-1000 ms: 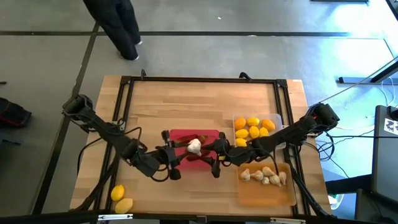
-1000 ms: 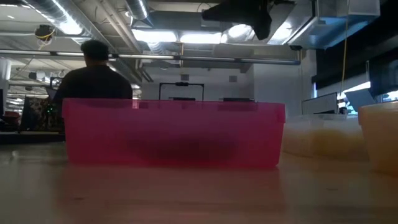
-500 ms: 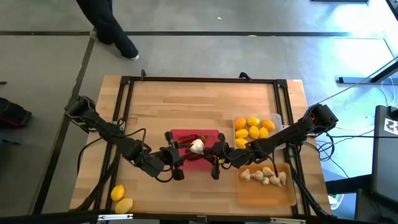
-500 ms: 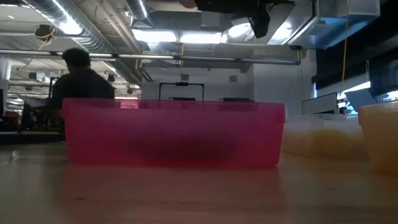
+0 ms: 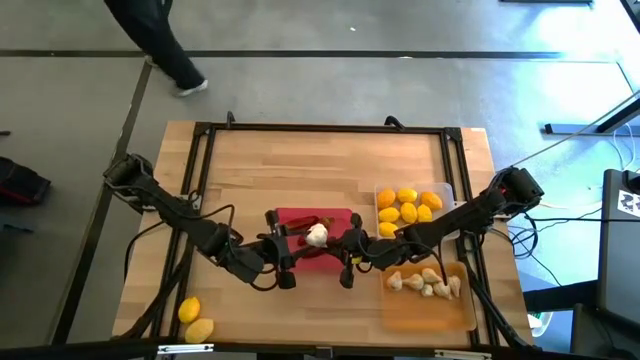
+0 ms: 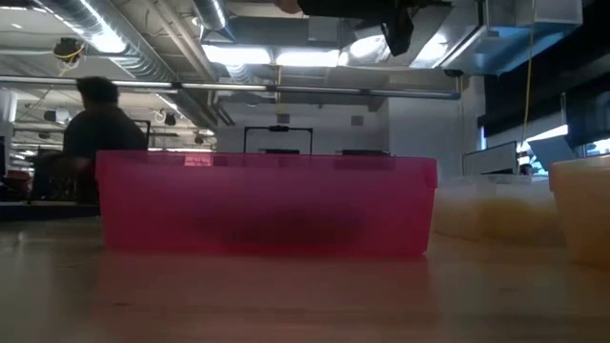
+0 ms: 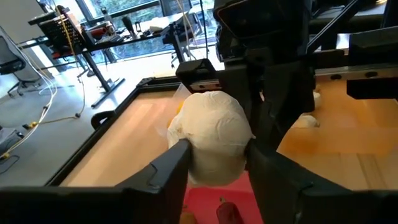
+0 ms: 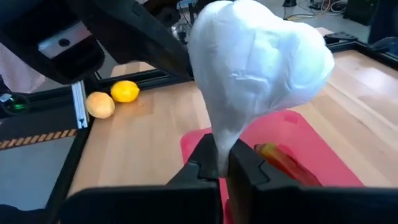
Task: Sort produce into baskets
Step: Put the white garlic into the orange bin
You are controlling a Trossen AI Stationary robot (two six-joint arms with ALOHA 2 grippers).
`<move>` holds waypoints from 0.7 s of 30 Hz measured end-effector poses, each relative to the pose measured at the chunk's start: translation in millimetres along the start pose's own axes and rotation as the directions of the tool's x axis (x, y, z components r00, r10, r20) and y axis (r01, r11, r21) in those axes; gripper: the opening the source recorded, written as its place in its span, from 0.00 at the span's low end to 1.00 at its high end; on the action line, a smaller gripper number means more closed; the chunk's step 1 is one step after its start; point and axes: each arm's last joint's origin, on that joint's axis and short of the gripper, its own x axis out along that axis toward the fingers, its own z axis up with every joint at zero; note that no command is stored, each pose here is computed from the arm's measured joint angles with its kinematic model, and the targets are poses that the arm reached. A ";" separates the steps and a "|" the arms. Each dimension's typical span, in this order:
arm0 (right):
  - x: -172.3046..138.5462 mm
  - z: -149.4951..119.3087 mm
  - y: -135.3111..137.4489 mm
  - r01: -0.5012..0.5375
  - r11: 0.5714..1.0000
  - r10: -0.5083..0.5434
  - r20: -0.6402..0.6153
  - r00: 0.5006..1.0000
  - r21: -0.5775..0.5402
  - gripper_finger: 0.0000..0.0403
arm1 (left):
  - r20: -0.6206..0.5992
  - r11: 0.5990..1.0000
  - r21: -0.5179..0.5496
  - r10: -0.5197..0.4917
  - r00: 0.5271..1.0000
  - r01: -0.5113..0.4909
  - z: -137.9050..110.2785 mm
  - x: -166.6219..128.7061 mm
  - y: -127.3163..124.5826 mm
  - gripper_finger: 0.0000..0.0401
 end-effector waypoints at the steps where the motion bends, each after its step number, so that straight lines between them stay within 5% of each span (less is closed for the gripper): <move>1: -0.9 0.7 -0.4 0.004 1.000 -0.004 -0.005 1.000 -0.004 0.02 | -0.001 1.000 0.002 -0.003 1.000 0.003 0.2 -0.4 0.4 0.40; 13: -46.7 24.8 25.3 -0.002 0.988 -0.043 -0.289 0.956 -0.154 0.03 | -0.025 0.993 0.058 -0.098 0.995 0.099 2.4 -42.5 -1.3 0.52; 21: -82.4 14.3 42.8 -0.025 0.986 -0.062 -0.501 0.863 -0.166 0.03 | -0.123 0.995 0.029 -0.093 0.988 0.097 -13.2 -50.4 -2.3 0.52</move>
